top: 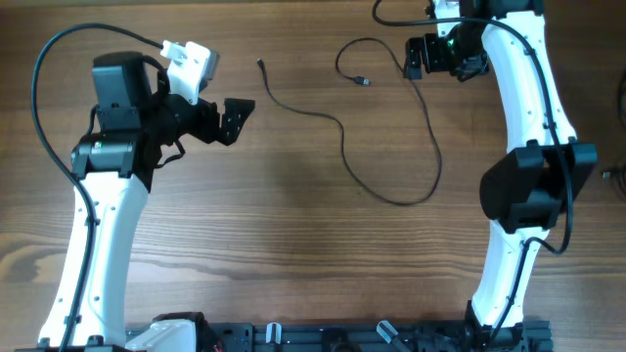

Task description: Untangle cables

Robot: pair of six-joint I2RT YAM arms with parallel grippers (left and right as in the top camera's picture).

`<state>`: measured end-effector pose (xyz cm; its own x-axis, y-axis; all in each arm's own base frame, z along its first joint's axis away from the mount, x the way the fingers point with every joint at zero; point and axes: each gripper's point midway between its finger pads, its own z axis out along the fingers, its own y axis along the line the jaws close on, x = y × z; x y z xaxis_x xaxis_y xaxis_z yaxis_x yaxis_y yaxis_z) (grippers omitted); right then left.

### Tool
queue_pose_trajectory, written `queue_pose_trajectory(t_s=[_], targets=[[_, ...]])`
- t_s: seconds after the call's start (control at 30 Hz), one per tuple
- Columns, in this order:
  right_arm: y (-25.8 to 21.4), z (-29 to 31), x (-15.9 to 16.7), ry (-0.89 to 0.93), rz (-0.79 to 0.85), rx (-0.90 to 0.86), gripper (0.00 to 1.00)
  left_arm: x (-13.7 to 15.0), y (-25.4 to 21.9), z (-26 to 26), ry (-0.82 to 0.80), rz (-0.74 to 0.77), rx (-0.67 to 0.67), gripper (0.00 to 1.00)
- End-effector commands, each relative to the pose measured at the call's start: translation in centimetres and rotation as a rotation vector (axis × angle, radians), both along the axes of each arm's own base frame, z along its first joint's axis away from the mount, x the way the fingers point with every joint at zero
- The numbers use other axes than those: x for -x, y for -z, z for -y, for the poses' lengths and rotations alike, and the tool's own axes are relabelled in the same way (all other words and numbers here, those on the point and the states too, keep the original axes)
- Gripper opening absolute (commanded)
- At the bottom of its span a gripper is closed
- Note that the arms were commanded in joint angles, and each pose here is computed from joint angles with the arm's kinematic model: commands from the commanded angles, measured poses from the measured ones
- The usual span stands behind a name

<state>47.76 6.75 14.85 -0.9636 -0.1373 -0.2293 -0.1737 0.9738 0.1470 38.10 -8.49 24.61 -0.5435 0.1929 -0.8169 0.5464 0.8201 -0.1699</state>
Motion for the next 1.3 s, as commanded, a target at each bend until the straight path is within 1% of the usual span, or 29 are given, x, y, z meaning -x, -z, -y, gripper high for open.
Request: queue_pose_trajectory(t_s=[0.0, 0.07, 0.57, 0.87, 1.13, 1.27], targets=[[1.4, -0.2, -0.8, -0.020, -0.006, -0.006, 1.00, 0.2, -0.4, 1.1, 0.100, 0.018, 0.050, 1.00], [2.8, 0.6, -1.4, 0.001, -0.015, 0.037, 1.00, 0.1, -0.3, 1.1, 0.100, 0.014, 0.050, 1.00], [9.3, 0.4, -3.7, 0.002, -0.040, 0.037, 1.00, 0.4, 0.1, 1.0, 0.102, -0.005, 0.047, 1.00], [12.8, 0.3, -4.5, -0.007, -0.057, 0.040, 1.00, 0.4, 0.1, 1.0, 0.090, -0.019, 0.057, 1.00], [13.5, 0.4, -4.4, -0.043, -0.063, 0.048, 1.00, 0.5, 0.1, 1.0, 0.089, -0.020, 0.058, 1.00], [14.2, 0.4, -3.8, -0.055, -0.091, 0.051, 1.00, 0.5, 0.1, 1.0, 0.086, -0.024, 0.062, 1.00]])
